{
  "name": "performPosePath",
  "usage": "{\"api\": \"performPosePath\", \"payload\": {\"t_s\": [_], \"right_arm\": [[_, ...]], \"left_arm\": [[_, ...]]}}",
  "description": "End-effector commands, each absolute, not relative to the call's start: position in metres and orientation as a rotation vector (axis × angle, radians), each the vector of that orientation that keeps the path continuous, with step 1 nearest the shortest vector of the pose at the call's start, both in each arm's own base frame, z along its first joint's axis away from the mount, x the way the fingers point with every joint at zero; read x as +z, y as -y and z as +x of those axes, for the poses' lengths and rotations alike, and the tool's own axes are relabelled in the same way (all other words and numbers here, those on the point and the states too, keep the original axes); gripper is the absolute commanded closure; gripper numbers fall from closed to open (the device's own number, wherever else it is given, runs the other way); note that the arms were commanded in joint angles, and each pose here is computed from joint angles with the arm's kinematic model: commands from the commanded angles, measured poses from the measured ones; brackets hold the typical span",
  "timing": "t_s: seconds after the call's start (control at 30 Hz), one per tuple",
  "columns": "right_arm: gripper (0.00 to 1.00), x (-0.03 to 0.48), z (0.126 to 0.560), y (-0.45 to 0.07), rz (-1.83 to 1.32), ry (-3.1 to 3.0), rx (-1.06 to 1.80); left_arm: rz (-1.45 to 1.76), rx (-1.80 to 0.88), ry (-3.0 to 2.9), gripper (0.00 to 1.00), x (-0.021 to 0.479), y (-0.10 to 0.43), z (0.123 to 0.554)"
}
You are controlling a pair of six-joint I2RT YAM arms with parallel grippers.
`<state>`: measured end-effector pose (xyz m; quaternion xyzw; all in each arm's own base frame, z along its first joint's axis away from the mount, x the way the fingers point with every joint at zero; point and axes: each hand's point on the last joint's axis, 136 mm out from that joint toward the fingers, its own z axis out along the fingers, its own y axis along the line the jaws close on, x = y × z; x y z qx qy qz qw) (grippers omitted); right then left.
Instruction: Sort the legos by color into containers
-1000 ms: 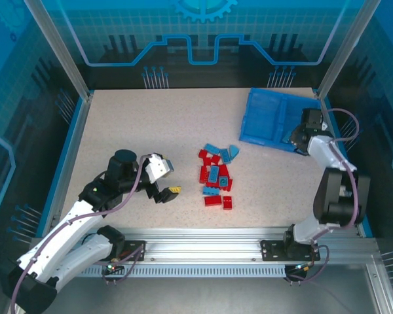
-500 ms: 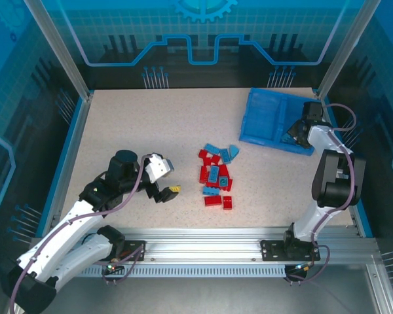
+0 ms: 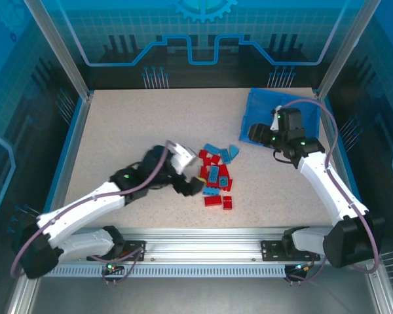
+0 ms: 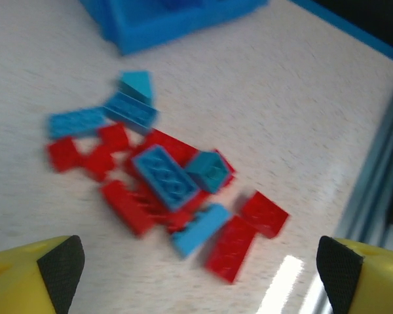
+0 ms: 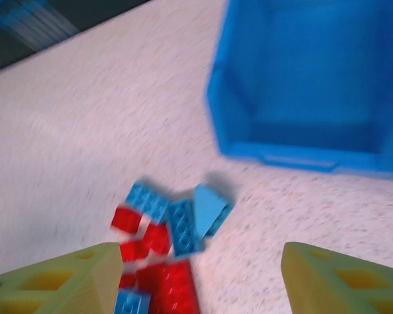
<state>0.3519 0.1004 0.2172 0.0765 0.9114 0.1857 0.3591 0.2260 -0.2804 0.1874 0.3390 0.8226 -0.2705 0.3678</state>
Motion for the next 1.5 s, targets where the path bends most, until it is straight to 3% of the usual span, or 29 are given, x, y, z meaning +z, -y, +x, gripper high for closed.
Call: {"api": "performPosePath", "payload": {"t_s": [0.0,0.17,0.5,1.47], "right_arm": [[0.31,0.205,0.327,-0.112,0.033,-2.473,0.489],[0.28,0.208,0.326,-0.107,0.027,-2.483,0.450],[0.26,0.205,0.327,-0.105,0.026,-2.494,0.433],[0.22,0.201,0.324,-0.098,0.050,-2.508,0.395]], "left_arm": [[0.885,-0.671,-2.198,0.06,0.156,0.319,0.214],[1.249,-0.503,-2.212,0.07,0.092,0.349,0.184],[1.545,-0.430,-1.952,0.07,0.053,0.328,0.175],[1.656,-0.427,-1.972,0.15,0.006,0.338,0.193]]}}
